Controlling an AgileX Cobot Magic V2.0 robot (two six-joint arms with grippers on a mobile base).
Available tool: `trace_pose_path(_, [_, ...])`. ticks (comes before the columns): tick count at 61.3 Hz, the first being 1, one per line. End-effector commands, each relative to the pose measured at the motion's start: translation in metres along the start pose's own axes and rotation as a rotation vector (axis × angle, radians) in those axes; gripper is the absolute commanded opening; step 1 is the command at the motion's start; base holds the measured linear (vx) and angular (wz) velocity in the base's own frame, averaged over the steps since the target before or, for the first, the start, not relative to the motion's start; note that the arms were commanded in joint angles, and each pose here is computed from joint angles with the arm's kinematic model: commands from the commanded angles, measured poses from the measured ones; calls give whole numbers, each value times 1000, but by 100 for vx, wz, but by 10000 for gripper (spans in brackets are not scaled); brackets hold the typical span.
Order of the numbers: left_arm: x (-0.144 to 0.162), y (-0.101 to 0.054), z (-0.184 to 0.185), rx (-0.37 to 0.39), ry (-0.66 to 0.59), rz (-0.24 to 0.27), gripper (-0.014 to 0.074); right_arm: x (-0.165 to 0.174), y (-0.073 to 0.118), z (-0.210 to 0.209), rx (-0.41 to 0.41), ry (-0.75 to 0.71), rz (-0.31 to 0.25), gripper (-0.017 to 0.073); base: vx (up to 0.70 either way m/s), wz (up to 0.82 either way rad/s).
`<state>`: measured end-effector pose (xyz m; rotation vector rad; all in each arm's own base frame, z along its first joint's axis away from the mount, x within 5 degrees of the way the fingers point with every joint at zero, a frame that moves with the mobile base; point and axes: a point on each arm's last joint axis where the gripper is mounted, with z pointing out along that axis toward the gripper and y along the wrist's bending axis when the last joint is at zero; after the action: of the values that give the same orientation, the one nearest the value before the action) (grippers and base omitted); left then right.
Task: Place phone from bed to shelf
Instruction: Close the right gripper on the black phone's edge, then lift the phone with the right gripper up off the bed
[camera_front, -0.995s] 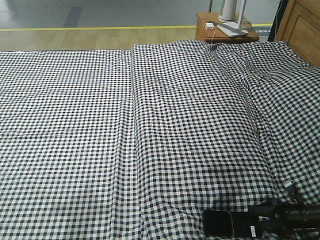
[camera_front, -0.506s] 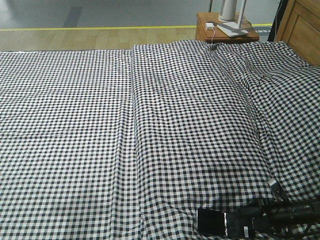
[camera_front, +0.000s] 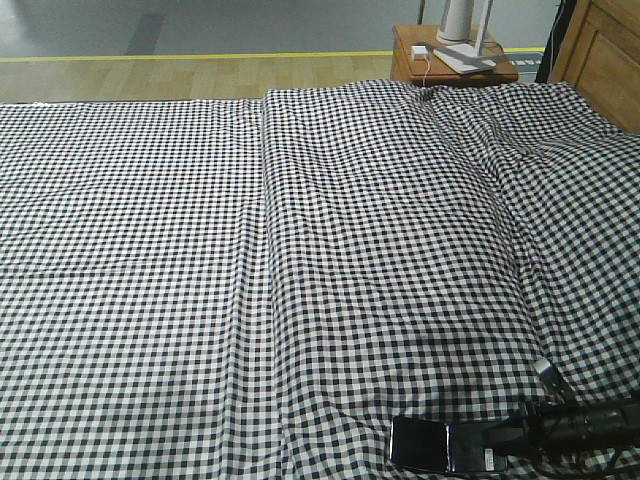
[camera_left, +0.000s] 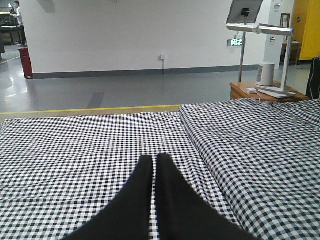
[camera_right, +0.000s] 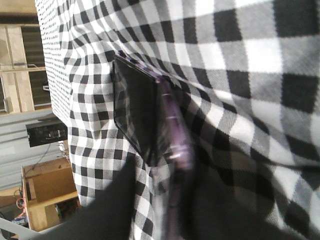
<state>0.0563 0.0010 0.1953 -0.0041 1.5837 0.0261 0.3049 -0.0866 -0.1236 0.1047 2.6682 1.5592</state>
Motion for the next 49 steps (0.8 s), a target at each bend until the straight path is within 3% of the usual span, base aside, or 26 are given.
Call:
trace_pose_path(1, [-15, 0, -2, 3, -102, -19, 1, -10, 26, -12, -143, -1, -66, -15, 0, 0])
trace_pose_path(23, [-15, 0, -2, 3, -102, -19, 1, -20, 45, -28, -111, -1, -84, -4, 0, 0])
trace_pose_path(34, [-15, 0, -2, 3, -102, -19, 1, -14, 69, -36, -119, -33, -158, -3, 0, 0])
trace_pose_path(49, [-15, 0, -2, 3, -102, -19, 1, -9, 104, -53, -104, -60, -204, -3, 0, 0])
